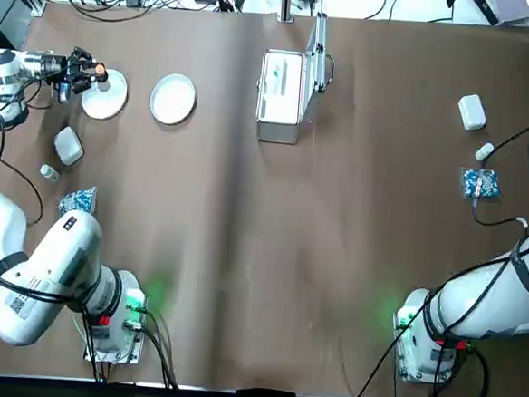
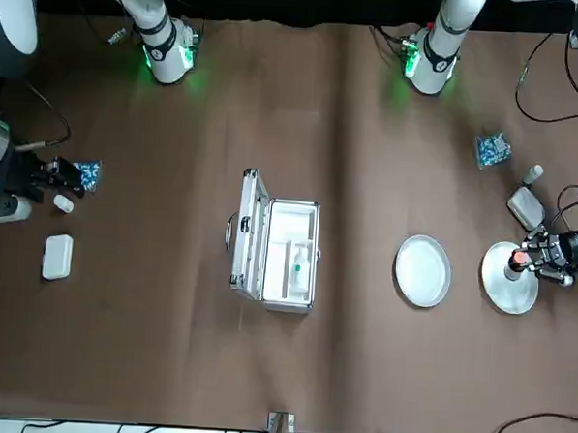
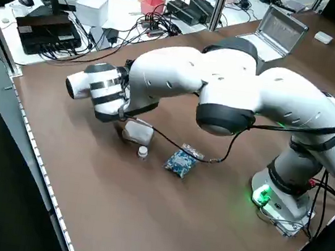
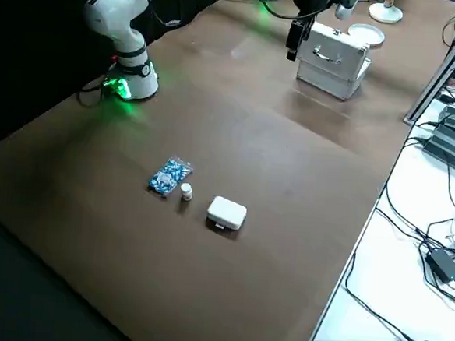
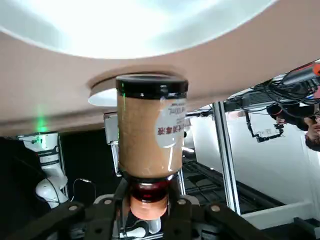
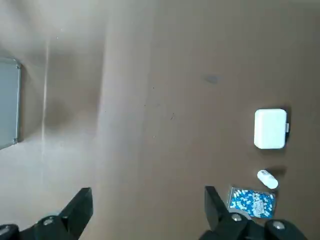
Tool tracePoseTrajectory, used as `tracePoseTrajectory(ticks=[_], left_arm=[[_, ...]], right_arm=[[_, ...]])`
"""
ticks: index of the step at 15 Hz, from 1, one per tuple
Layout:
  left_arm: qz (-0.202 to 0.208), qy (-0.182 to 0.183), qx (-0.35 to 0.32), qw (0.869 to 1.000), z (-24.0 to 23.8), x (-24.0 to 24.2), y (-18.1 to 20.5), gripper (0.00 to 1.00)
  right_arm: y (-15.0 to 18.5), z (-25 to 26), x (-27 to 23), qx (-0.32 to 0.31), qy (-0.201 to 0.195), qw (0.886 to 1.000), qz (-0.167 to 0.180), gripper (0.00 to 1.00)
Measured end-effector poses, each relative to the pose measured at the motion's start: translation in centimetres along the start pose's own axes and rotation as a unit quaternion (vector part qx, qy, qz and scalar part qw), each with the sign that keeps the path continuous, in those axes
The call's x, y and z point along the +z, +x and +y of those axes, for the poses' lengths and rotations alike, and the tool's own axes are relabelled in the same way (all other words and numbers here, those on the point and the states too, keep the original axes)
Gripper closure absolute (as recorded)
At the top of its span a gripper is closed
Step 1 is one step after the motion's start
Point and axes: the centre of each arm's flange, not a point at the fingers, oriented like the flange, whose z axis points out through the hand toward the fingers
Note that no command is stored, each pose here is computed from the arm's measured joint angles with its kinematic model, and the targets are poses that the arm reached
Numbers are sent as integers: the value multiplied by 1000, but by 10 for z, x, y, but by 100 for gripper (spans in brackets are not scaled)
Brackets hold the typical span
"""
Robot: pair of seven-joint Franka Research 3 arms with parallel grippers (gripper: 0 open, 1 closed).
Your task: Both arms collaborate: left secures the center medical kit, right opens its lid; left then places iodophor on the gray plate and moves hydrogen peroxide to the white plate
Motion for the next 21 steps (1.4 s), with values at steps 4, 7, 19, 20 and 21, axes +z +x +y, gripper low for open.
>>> tracePoseTrajectory(ticks=[4,7,19,20,21], left_arm=[[-17,-39,-16,999,-18,-19,30,67],[-24,-60,-24,998,-23,-29,37,67],[-33,-81,-35,996,-30,-35,57,67],[-33,-81,-35,996,-30,-36,58,67],[-32,-82,-35,996,-30,-36,58,67]], right_arm=[[1,-4,0,-3,0,1000,2,1],[1,-7,0,-7,0,1000,1,1],[1,-8,0,-7,0,1000,1,1],[1,-8,0,-7,0,1000,2,1],[1,-8,0,-7,0,1000,2,1]])
